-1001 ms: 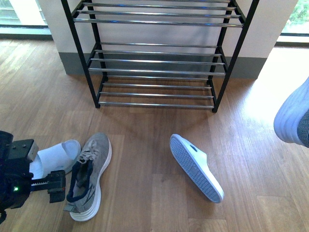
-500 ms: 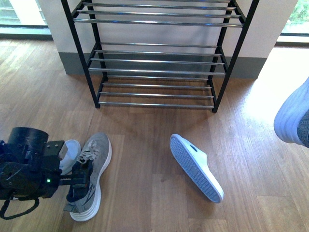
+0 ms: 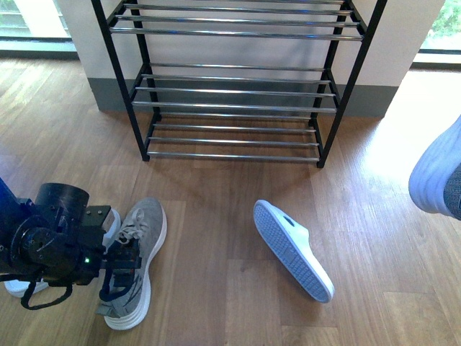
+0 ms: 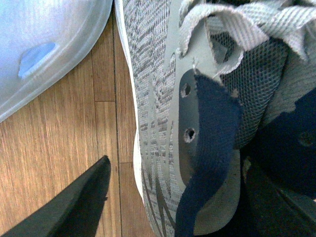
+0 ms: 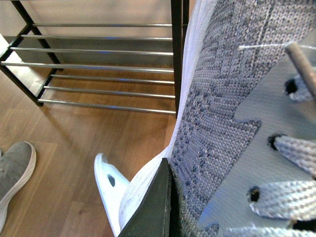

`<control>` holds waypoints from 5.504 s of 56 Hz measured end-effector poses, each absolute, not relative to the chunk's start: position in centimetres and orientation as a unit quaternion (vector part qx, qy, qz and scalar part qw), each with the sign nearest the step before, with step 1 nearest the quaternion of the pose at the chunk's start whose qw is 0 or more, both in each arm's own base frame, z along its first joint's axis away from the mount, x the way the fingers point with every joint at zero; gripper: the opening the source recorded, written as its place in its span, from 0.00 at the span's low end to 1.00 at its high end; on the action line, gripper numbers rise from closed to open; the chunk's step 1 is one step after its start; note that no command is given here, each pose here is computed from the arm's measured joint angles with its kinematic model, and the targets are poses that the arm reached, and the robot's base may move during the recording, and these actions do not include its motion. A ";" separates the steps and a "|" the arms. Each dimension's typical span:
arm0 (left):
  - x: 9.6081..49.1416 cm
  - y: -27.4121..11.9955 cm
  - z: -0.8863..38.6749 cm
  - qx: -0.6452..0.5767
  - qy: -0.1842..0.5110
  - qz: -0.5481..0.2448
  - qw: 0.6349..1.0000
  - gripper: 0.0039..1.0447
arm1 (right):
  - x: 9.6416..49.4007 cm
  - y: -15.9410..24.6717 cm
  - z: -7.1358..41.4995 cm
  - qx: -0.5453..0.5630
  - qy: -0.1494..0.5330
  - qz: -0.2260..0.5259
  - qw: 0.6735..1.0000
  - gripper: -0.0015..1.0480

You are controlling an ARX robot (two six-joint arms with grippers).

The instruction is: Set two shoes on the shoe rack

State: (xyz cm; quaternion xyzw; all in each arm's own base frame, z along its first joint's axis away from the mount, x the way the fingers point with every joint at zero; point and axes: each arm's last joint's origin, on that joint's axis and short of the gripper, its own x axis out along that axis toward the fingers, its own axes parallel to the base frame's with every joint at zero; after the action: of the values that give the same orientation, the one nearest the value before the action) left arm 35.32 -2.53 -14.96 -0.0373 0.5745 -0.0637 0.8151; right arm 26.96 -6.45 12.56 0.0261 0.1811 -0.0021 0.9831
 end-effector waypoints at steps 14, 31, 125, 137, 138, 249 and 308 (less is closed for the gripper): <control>34.9 -2.7 -15.6 -0.023 0.593 -0.059 0.803 0.32 | 27.0 -6.4 12.6 0.026 0.181 -0.002 0.983 0.02; 35.0 -3.0 -15.4 -0.014 0.593 -0.051 0.803 0.01 | 27.0 -6.4 12.6 0.026 0.181 -0.002 0.983 0.02; 17.0 -1.0 16.6 -0.043 0.247 0.099 0.963 0.01 | 27.0 -6.4 12.6 0.026 0.181 -0.002 0.983 0.02; 17.0 -1.0 16.6 -0.042 0.247 0.099 0.963 0.01 | 27.0 -6.4 12.6 0.026 0.181 -0.002 0.983 0.02; 17.0 -1.0 16.6 -0.042 0.247 0.099 0.963 0.01 | 27.0 -6.4 12.6 0.026 0.181 -0.002 0.983 0.02; 16.9 -1.0 16.4 -0.043 0.249 0.100 0.962 0.01 | 27.0 -6.4 12.5 0.026 0.182 -0.002 0.983 0.02; 16.9 -1.0 16.4 -0.043 0.250 0.100 0.962 0.01 | 27.0 -6.4 12.5 0.026 0.182 -0.002 0.983 0.02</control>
State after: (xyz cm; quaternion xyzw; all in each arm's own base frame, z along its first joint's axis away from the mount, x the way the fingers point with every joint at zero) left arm 16.89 -1.00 16.43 -0.0429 0.2495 0.0998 0.9623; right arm 26.96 -6.45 12.53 0.0262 0.1815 -0.0023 0.9830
